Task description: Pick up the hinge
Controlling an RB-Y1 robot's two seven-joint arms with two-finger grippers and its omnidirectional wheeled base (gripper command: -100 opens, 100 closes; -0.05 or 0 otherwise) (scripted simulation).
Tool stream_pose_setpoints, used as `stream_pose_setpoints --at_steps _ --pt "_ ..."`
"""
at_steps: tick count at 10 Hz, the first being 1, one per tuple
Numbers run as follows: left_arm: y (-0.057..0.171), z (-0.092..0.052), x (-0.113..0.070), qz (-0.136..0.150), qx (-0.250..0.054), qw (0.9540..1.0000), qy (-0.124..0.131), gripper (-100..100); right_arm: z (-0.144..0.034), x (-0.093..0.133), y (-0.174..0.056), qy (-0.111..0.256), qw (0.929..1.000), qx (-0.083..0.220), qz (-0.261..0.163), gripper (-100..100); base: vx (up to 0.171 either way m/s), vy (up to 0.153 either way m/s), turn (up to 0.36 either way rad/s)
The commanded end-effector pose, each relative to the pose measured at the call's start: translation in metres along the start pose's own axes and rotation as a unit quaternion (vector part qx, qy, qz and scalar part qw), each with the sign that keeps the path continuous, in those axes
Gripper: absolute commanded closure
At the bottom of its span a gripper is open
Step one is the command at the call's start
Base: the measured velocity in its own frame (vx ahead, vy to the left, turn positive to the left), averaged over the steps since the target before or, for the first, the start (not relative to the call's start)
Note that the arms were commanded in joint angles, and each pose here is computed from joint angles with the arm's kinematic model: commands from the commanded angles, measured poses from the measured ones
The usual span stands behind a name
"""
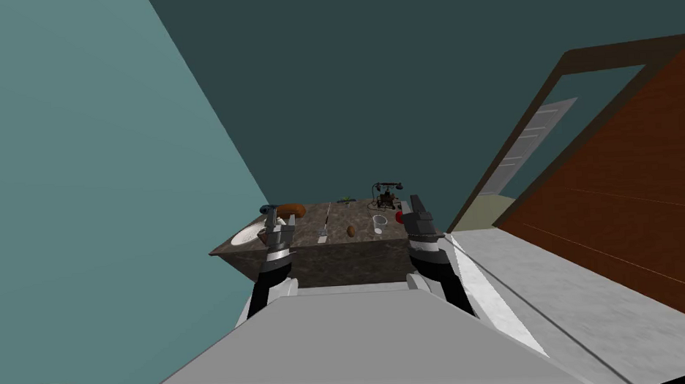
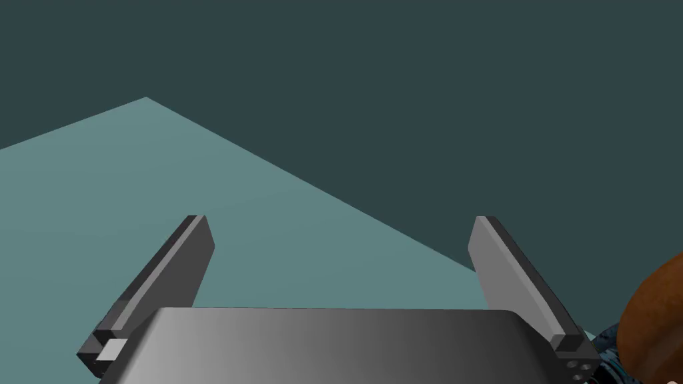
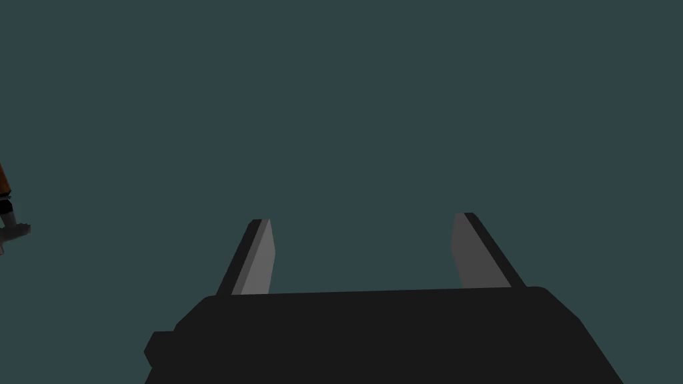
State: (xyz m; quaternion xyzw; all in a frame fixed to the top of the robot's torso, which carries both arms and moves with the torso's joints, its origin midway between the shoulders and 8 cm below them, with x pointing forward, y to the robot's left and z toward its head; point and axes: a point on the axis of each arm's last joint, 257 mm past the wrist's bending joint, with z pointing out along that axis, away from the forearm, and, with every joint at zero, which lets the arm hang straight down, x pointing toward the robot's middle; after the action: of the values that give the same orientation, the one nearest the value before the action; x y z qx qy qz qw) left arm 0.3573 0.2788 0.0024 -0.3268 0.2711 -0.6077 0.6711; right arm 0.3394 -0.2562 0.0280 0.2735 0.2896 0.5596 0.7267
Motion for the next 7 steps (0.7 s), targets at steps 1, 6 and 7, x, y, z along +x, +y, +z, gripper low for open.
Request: stream_pose_setpoints --at_steps 1,6,7 --pt "0.004 0.001 0.002 0.008 -0.009 0.9998 0.016 -100 0.0 0.0 0.0 0.0 1.0 0.0 0.0 0 -0.009 0.0 -0.026" --pt "0.029 0.009 0.0 0.031 -0.059 0.9968 0.045 -100 0.0 0.0 0.0 0.0 1.0 0.0 0.0 0 -0.033 0.01 -0.037" --pt "0.035 0.011 -0.002 0.036 -0.072 0.9956 0.048 -100 0.0 0.0 0.0 0.0 1.0 0.0 0.0 0 -0.041 0.007 -0.04"
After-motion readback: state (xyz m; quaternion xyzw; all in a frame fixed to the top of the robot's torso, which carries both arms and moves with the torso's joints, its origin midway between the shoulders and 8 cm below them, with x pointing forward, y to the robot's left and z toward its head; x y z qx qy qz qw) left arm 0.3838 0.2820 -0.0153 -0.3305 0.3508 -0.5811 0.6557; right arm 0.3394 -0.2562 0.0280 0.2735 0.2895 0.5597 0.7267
